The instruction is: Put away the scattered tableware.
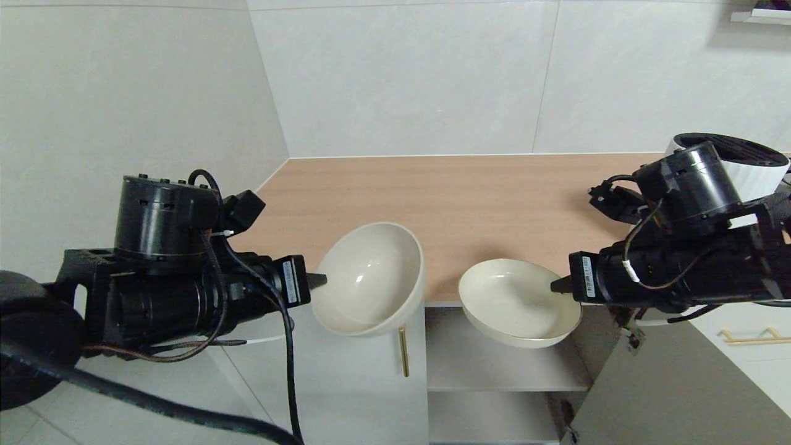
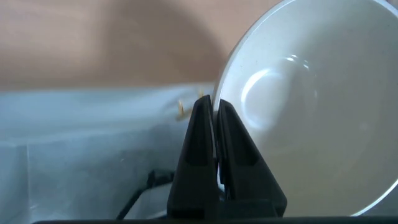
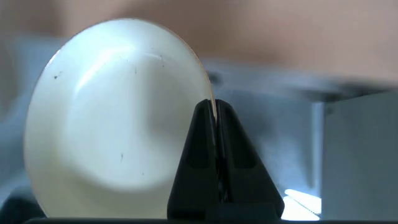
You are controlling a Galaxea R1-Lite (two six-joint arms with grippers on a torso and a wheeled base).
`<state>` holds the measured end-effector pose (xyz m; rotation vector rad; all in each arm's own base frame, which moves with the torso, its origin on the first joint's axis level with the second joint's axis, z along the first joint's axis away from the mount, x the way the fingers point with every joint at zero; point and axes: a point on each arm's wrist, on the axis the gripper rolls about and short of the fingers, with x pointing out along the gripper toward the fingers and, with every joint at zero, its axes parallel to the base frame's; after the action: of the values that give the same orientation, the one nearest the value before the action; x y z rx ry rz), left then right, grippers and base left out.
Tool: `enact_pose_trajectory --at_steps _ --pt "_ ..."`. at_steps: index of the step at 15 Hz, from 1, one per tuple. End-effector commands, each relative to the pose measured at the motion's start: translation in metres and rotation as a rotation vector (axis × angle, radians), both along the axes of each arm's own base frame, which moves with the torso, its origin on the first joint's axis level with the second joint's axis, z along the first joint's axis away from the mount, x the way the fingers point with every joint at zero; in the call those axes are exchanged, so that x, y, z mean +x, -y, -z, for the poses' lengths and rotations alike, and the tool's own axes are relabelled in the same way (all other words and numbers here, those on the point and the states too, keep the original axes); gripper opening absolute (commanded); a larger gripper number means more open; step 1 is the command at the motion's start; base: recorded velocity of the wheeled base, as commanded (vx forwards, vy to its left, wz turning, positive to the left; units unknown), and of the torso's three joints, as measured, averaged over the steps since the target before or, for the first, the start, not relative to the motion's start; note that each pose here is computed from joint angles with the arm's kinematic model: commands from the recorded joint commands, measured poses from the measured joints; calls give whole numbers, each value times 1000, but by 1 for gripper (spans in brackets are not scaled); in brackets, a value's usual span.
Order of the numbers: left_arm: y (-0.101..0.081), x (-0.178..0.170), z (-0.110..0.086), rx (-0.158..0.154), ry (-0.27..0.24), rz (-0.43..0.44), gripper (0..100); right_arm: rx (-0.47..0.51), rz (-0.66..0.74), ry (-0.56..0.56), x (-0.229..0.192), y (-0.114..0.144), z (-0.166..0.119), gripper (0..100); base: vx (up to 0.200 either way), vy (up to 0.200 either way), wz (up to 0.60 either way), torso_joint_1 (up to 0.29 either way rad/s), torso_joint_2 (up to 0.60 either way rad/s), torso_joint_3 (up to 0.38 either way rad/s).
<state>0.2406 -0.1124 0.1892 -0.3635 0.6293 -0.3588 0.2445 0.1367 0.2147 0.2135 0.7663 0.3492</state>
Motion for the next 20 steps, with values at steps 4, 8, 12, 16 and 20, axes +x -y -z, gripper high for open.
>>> enact_pose_trajectory --at_steps 4,8,12,16,20 --pt "9 -14 1 13 -15 55 0 -21 -23 29 -17 10 -3 0 0 0 0 0 0 0" --pt "12 -14 5 27 -42 67 0 -34 -26 17 -14 9 1 0 -100 0 0 2 4 1" --pt "13 -13 7 30 -46 66 0 -46 -22 4 -10 7 6 0 -50 0 0 4 2 1" --pt "13 -12 7 31 -49 66 0 -70 -4 -8 -6 5 12 0 0 0 0 0 0 0" --pt "14 -11 10 35 -57 66 0 -83 -4 -27 -2 3 18 0 0 0 0 0 0 0"
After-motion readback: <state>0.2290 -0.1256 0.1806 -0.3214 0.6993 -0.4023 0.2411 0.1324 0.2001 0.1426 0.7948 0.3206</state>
